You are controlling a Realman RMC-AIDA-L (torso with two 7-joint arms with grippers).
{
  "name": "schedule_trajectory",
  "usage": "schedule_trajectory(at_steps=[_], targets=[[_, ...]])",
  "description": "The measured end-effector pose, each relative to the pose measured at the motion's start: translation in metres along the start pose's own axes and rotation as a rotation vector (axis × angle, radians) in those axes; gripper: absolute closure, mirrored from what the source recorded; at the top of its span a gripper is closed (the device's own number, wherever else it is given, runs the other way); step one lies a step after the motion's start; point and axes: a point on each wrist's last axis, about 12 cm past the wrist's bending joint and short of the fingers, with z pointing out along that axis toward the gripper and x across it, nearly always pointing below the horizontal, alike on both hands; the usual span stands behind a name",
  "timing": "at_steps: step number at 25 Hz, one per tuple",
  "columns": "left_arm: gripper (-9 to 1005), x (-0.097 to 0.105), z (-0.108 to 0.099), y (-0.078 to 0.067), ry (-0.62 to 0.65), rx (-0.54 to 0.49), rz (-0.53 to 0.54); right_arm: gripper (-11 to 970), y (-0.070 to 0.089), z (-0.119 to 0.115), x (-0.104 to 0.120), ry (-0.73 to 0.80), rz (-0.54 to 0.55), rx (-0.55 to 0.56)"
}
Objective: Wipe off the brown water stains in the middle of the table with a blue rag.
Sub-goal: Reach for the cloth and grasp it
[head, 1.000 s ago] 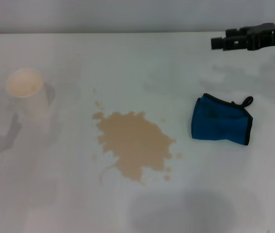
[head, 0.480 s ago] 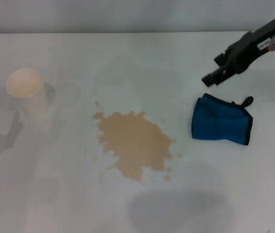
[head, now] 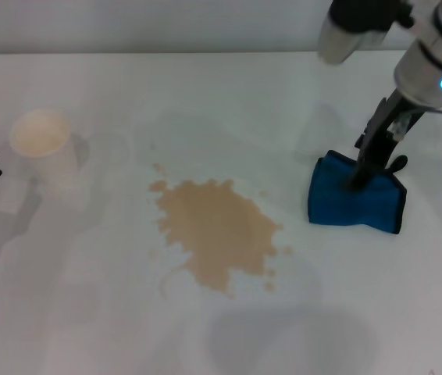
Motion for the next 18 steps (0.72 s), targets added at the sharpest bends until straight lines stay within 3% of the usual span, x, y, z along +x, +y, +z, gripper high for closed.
schedule_trajectory(at_steps=[18], targets=[[106,0.0,0.002,-0.002,-0.001,0.009,-0.015,137,0.005,0.046,0.006,0.091,-0.046,0.052]])
